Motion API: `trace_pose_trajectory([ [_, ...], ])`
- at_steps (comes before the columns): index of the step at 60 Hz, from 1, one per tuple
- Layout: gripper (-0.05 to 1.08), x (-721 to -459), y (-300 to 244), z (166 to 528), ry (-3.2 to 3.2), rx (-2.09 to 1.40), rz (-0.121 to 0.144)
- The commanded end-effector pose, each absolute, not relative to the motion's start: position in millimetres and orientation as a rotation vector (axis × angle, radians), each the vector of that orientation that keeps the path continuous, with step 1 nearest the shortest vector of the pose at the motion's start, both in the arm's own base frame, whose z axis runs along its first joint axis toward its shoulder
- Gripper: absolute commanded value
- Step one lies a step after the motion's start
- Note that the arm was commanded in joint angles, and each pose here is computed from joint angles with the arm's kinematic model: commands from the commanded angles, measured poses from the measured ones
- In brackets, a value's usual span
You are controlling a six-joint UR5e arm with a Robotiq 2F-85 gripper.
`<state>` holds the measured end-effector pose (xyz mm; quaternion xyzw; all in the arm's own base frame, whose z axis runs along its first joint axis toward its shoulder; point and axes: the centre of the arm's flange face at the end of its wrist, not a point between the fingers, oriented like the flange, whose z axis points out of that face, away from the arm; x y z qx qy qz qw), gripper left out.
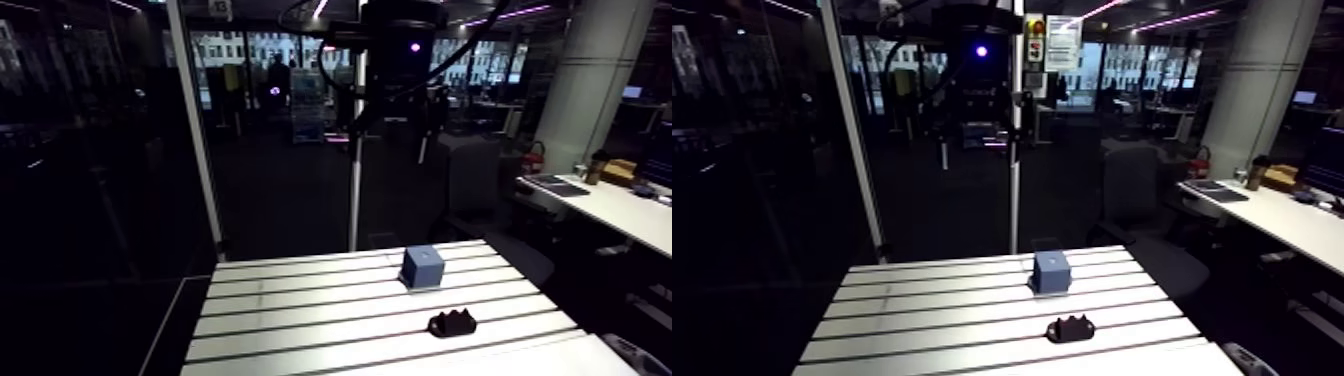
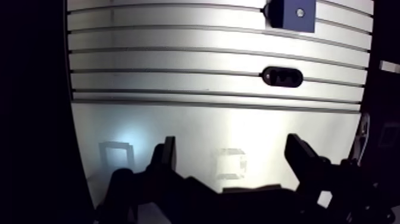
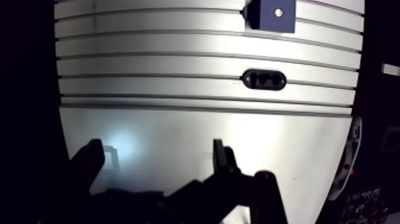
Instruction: Pick up the M10 bolt and insert it into the hex recess until seated.
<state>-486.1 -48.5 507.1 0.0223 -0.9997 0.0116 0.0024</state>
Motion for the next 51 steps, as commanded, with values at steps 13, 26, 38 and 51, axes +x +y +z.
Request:
trace_pose_trajectory([
  [13,0.0,-492.2,-59.3,499.8,-3.143,0.135,-0.036],
  [26,0.01,-497.1,-58.9,495.3,-3.154,0.12,-0.029],
  [38,0.01,-497.0,-59.8,494.5,-3.155,0.116,-0.026],
  [51,0.01,-497.3,-61.2,493.6,-3.157,0.117,-0.014],
])
